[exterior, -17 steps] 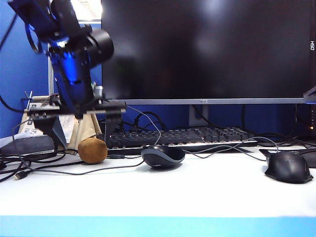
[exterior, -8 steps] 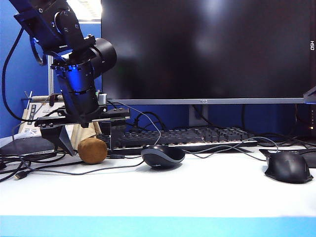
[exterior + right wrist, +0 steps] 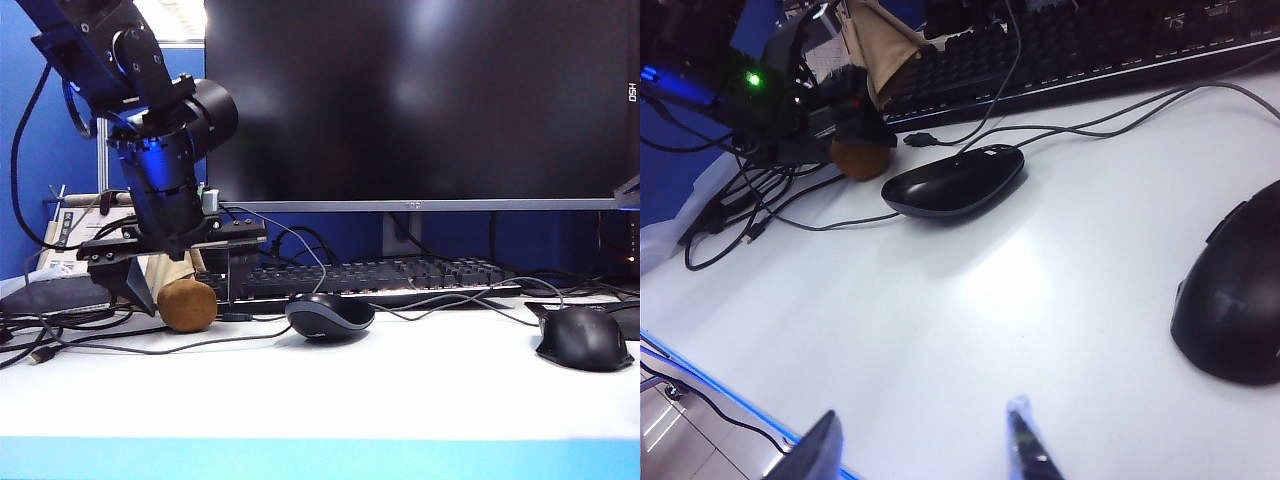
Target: Pick up the kiwi and place it near the upside-down mouse.
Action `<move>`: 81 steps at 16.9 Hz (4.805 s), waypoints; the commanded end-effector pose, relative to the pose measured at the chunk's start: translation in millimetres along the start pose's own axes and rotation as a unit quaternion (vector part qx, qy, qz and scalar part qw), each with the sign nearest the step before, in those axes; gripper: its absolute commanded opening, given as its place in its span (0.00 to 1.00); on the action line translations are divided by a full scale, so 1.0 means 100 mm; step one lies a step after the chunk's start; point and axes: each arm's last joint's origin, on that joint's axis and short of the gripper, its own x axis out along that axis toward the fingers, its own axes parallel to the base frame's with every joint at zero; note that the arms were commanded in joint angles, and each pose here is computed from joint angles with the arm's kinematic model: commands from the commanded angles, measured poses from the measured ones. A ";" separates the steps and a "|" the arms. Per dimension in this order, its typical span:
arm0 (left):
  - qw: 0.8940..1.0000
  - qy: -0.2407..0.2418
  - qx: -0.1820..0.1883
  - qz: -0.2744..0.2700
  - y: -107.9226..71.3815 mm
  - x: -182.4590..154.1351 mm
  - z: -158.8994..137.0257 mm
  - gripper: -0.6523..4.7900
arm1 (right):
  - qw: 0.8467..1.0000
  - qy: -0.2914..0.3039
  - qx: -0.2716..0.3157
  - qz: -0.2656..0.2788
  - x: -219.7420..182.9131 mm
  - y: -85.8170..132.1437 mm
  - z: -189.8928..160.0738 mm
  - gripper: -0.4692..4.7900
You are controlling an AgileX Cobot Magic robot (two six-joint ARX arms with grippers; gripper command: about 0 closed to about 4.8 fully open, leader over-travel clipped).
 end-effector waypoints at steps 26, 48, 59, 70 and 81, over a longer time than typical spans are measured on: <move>0.982 -0.029 0.136 -0.126 -0.14 -0.74 0.15 0.11 | 0.999 -0.041 -0.015 -0.007 0.00 0.01 0.07 0.49; 0.846 0.096 0.483 -0.202 -0.91 -0.85 -1.05 0.11 | 0.999 -0.026 -0.024 0.010 0.00 0.02 0.05 0.49; 0.857 0.089 0.479 -0.166 -0.89 -0.85 -1.04 0.93 | 0.999 -0.024 -0.023 0.006 0.00 0.01 0.04 0.49; 0.888 -0.144 0.382 -0.213 -0.44 -2.27 -0.40 0.31 | 0.996 -0.069 -0.033 -0.054 -0.08 0.06 0.22 0.19; 0.911 -0.330 0.187 -0.159 0.92 -2.39 -1.19 0.27 | 0.950 -0.161 -0.089 -0.252 -0.36 0.17 0.62 0.16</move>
